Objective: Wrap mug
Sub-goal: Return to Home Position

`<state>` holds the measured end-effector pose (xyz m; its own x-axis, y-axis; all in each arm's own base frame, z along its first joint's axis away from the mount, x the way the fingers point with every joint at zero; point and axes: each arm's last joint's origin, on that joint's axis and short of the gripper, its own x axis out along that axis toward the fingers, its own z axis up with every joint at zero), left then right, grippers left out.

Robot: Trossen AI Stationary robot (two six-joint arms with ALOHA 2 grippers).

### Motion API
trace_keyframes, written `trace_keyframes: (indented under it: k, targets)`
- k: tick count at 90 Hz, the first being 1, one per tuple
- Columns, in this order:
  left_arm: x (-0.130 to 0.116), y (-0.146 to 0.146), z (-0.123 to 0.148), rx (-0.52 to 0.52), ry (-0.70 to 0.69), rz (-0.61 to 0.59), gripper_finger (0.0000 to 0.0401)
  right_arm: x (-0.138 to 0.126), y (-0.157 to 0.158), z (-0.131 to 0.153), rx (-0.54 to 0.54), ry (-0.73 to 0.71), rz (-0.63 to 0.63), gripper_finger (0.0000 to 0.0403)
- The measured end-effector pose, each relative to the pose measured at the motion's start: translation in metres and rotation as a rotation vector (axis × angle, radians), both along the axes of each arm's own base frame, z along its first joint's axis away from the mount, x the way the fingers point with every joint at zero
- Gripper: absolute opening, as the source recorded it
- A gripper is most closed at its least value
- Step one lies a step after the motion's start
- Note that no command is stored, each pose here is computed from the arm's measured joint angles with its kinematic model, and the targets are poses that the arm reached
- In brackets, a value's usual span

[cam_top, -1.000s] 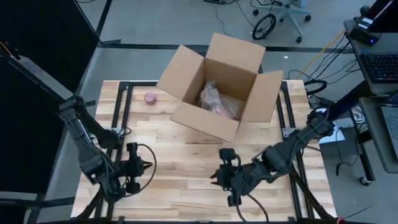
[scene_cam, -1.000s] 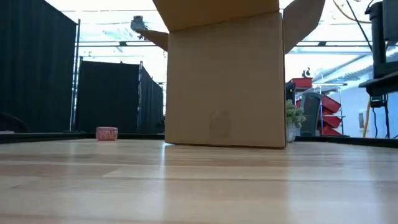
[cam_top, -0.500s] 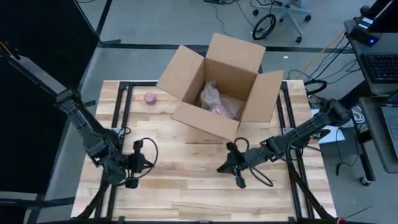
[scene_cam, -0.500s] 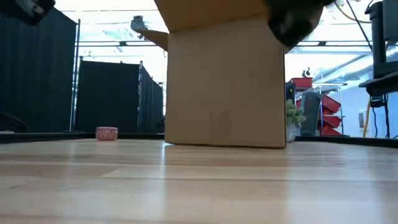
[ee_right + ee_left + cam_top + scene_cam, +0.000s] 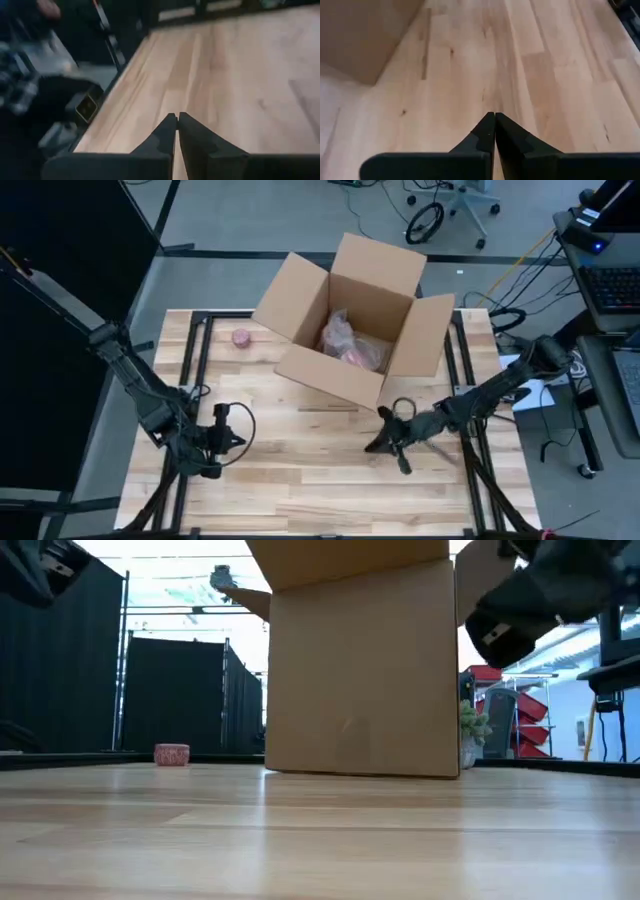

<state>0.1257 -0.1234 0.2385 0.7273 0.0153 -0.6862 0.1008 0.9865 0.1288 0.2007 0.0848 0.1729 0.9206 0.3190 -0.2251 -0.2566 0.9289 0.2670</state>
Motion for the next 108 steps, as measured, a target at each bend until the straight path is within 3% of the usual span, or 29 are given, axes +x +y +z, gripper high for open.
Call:
trace_keyframes:
  k: [13,41,58,81,94,108]
  targets:
    - [-0.005,0.006,0.013,-0.036,-0.092,-0.055,0.0,-0.025,-0.025,-0.005,0.022,-0.133,-0.063,0.0006]
    - [-0.025,0.03,0.043,-0.133,-0.265,-0.123,0.0,-0.057,-0.05,-0.01,0.025,-0.231,-0.152,0.0006]
    - [-0.03,0.033,0.055,-0.192,-0.385,-0.224,0.0,-0.066,-0.055,-0.011,-0.01,-0.191,-0.167,0.0006]
    - [-0.025,0.033,0.021,-0.321,-0.513,-0.325,0.0,-0.083,-0.066,-0.011,-0.048,-0.165,-0.223,0.0006]
    - [-0.02,0.033,0.001,-0.4,-0.569,-0.404,0.0,-0.093,-0.069,-0.007,-0.061,-0.209,-0.185,0.0006]
    - [-0.014,0.039,-0.016,-0.409,-0.584,-0.365,0.0,-0.101,-0.071,-0.006,-0.058,-0.234,-0.198,0.0006]
